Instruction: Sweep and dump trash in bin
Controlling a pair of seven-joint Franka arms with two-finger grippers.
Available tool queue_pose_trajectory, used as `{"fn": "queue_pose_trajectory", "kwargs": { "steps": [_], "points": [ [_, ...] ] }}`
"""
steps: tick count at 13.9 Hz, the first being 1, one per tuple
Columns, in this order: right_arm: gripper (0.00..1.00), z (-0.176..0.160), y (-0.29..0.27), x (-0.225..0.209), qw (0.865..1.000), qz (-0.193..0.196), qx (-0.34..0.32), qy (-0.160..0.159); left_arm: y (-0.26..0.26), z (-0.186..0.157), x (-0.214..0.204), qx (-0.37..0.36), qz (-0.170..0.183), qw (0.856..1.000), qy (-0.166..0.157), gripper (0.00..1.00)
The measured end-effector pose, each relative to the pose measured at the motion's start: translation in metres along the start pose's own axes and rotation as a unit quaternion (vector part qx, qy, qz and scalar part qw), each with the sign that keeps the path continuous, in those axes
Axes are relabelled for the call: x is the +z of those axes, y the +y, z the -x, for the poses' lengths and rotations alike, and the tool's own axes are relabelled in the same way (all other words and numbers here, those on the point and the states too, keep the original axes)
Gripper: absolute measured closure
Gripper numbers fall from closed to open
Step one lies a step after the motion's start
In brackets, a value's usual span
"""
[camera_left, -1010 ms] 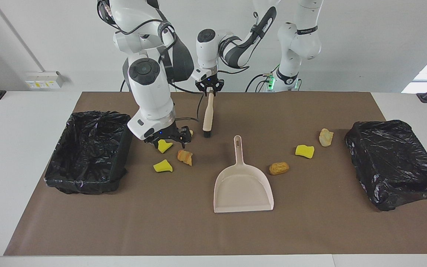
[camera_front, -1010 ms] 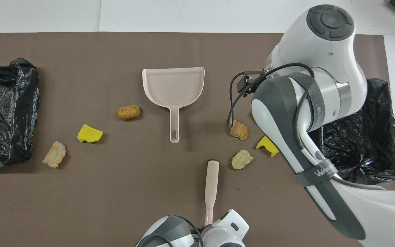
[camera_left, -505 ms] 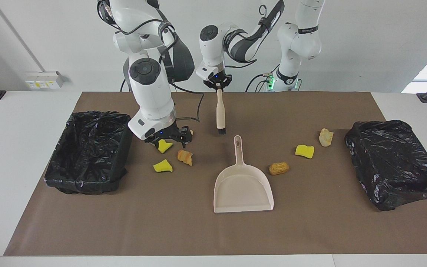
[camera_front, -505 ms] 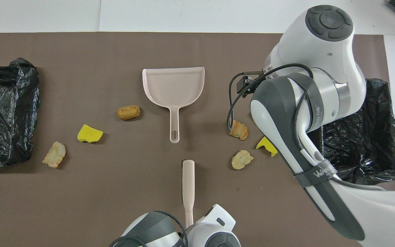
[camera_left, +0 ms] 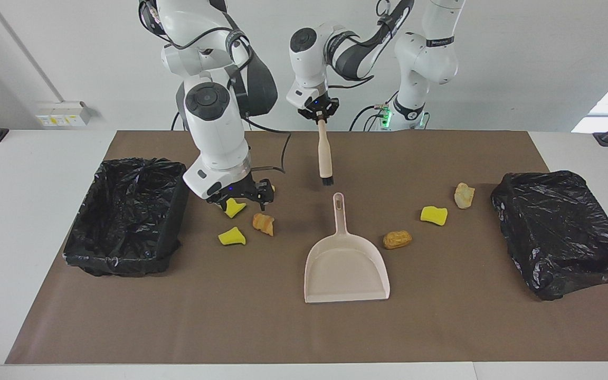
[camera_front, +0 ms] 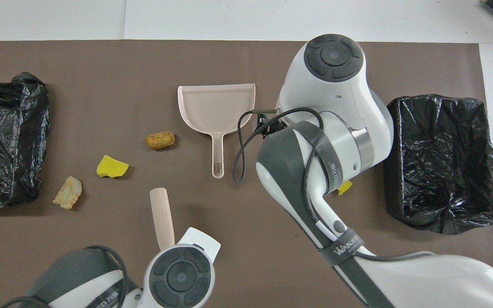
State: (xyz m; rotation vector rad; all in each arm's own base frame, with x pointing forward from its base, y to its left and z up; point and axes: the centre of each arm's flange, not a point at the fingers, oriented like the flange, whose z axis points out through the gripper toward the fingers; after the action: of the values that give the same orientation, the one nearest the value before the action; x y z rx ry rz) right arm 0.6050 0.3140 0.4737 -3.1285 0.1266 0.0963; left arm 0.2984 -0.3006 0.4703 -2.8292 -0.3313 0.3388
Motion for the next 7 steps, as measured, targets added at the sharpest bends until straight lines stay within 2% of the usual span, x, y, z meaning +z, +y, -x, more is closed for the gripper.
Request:
{"fn": "queue_pose_trajectory", "kwargs": {
  "steps": [3, 7],
  "points": [
    [0.0, 0.008, -0.037, 0.032, 1.0, -0.003, 0.026, -0.002, -0.046, -0.053, 0.027, -0.069, -0.009, 0.998, 0.009, 0.73],
    [0.0, 0.02, -0.09, 0.091, 1.0, -0.009, 0.023, -0.002, -0.112, -0.113, 0.061, -0.136, -0.021, 0.99, 0.008, 0.73]
  ]
}}
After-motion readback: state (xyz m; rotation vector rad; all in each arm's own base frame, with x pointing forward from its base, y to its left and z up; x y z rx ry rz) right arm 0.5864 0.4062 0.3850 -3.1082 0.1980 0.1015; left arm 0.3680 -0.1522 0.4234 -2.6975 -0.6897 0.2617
